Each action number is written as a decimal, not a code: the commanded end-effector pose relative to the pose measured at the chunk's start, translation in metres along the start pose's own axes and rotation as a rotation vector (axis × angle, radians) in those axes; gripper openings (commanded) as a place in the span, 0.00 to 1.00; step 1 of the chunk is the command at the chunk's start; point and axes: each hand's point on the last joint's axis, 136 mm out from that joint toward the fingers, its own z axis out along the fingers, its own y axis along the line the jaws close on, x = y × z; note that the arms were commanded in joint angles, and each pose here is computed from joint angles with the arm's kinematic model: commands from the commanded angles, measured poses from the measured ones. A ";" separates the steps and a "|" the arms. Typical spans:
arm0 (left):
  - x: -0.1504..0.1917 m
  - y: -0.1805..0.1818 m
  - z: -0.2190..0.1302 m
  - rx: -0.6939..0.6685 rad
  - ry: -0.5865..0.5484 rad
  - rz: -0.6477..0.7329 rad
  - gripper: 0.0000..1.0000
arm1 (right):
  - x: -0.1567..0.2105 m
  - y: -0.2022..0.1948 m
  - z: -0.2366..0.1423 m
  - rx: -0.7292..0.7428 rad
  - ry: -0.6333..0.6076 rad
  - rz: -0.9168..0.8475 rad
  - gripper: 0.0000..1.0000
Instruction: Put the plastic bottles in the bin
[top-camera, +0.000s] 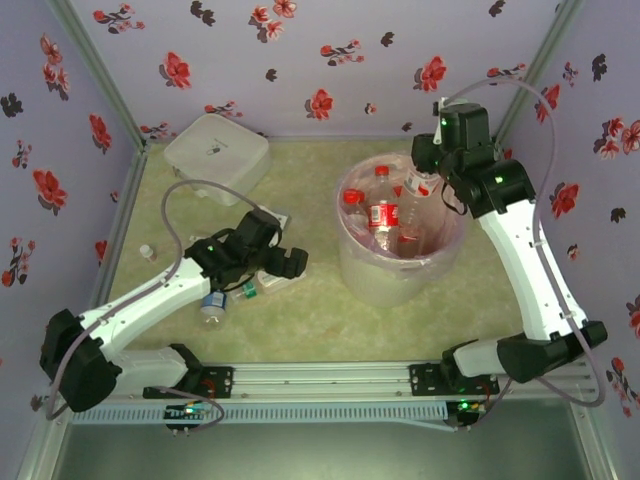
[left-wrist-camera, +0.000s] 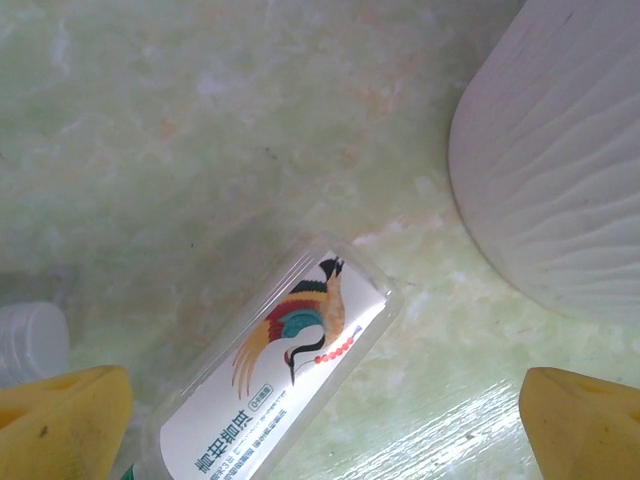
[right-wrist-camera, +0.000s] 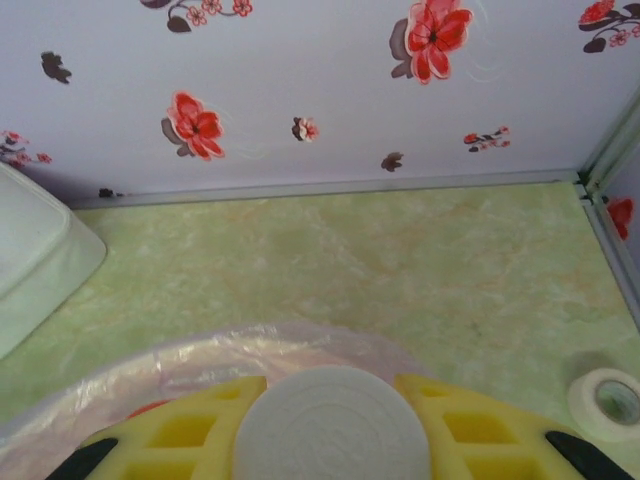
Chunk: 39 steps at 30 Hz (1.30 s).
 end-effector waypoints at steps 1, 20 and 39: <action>0.016 0.011 0.011 -0.043 0.045 0.002 1.00 | 0.096 0.007 0.039 -0.029 0.361 0.014 0.00; 0.011 0.007 0.024 -0.032 0.013 0.012 1.00 | -0.009 0.034 -0.089 -0.314 -0.074 0.065 0.00; 0.019 0.013 0.030 -0.056 0.036 -0.011 1.00 | 0.107 0.041 0.027 -0.208 0.371 0.024 0.00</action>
